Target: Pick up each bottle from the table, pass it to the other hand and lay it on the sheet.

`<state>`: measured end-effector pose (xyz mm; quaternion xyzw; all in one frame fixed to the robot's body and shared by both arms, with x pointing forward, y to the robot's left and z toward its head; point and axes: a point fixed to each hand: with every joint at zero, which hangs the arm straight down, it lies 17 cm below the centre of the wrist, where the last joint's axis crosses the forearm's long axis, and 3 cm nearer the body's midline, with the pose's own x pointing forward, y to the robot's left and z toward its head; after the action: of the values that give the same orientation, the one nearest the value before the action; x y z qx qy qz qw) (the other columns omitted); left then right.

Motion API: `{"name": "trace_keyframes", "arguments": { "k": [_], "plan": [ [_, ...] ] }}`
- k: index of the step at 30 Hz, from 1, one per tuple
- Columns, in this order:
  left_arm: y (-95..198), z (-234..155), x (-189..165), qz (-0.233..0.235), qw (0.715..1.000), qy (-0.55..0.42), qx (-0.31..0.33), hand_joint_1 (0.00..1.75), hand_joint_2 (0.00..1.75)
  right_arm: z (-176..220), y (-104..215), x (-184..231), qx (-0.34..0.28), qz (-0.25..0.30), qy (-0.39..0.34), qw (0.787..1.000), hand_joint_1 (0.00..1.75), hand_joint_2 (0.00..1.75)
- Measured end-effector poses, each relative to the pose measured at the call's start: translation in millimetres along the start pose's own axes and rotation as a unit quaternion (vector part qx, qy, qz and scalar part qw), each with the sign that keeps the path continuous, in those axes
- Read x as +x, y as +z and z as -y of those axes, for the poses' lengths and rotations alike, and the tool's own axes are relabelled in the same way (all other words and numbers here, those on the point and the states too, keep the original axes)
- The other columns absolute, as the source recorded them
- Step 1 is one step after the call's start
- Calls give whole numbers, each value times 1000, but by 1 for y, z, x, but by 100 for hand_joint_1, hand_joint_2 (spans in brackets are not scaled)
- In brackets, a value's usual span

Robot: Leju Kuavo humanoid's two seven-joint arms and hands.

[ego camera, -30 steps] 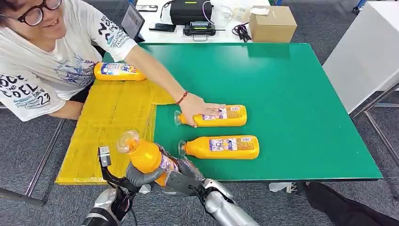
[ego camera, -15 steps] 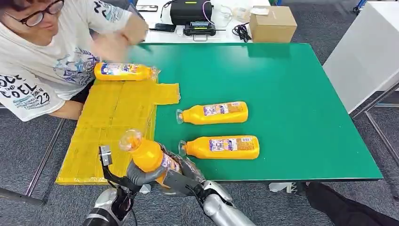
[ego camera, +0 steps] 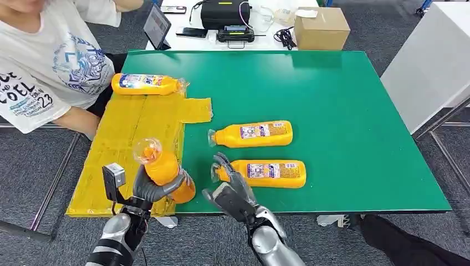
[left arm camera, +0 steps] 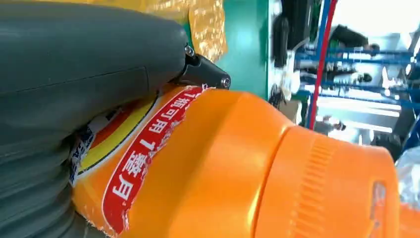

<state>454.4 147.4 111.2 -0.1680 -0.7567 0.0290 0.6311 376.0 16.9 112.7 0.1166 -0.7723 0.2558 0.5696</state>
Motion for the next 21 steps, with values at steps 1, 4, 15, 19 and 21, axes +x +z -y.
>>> {"name": "trace_keyframes", "arguments": {
  "k": [1, 4, 15, 19, 21],
  "plan": [
    [-1, -3, 1, 1, 1000, -2, 4, 175, 175, 2, 0, 0, -2, 1, -4, 1000, 0, 0],
    [-4, -8, 4, 6, 1000, -9, 12, 175, 175, 9, 2, 1, -11, 4, -8, 1000, 0, 0],
    [-14, -29, 19, 34, 997, -57, 49, 175, 175, 19, 4, 17, -19, 40, -9, 999, 0, 0],
    [-26, -57, 43, 75, 982, -143, 98, 175, 175, 27, 7, 40, -33, 77, -7, 996, 0, 0],
    [-29, -65, 53, 92, 975, -166, 112, 175, 175, 33, 9, 51, -45, 92, -8, 995, 0, 0]
  ]
}}
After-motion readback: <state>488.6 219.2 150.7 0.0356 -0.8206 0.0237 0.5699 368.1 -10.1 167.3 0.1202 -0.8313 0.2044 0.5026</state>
